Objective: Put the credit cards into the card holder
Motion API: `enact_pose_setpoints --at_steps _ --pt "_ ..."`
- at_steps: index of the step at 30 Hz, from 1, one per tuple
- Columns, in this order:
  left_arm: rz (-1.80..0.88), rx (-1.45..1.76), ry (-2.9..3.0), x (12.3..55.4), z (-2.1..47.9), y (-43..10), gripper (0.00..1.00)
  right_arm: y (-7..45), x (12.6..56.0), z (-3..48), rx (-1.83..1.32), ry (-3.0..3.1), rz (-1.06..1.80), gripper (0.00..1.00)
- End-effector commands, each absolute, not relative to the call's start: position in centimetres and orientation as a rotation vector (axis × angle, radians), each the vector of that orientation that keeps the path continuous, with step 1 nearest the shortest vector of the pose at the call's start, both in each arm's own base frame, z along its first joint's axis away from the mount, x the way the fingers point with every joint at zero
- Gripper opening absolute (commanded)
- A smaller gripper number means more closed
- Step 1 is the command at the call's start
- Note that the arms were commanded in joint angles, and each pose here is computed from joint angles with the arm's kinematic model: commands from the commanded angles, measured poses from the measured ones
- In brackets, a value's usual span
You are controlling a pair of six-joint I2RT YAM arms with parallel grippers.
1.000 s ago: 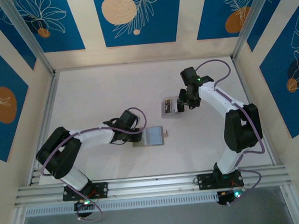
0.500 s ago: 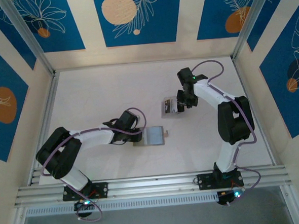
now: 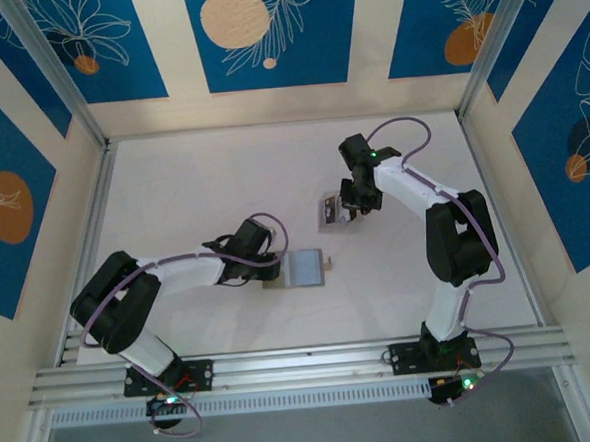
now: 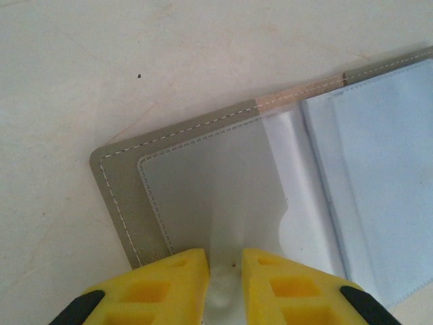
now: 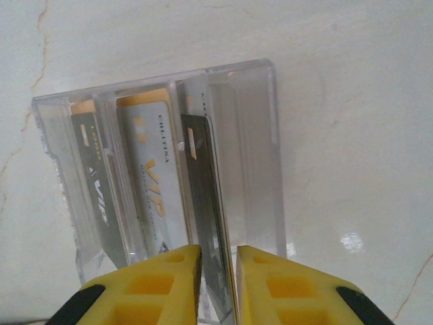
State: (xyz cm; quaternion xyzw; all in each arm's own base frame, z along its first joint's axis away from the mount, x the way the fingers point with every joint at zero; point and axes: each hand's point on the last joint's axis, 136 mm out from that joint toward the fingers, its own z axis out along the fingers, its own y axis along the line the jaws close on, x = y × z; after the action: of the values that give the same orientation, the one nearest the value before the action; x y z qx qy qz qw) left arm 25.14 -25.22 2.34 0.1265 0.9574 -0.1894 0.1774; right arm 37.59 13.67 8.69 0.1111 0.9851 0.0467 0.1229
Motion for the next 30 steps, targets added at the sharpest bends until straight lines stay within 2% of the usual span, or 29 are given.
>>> enact_pose_setpoints --at_steps 1,7,13,20,30 --pt "-0.457 0.35 2.829 22.7 -0.3 -23.4 0.21 14.3 37.7 9.6 0.299 2.873 0.16 0.22" --pt "-0.461 0.346 2.828 22.7 -0.3 -23.4 0.22 14.7 38.2 9.9 0.316 2.874 0.29 0.29" --pt "-0.462 0.343 2.833 22.6 -0.6 -23.3 0.21 14.6 39.6 10.1 0.342 2.87 0.392 0.31" --pt "-0.464 0.341 2.834 22.6 -0.6 -23.4 0.21 14.3 41.6 10.2 0.361 2.865 0.438 0.31" --pt "-0.458 0.338 2.839 22.4 -0.8 -23.2 0.21 14.5 43.0 10.0 0.367 2.872 0.485 0.26"
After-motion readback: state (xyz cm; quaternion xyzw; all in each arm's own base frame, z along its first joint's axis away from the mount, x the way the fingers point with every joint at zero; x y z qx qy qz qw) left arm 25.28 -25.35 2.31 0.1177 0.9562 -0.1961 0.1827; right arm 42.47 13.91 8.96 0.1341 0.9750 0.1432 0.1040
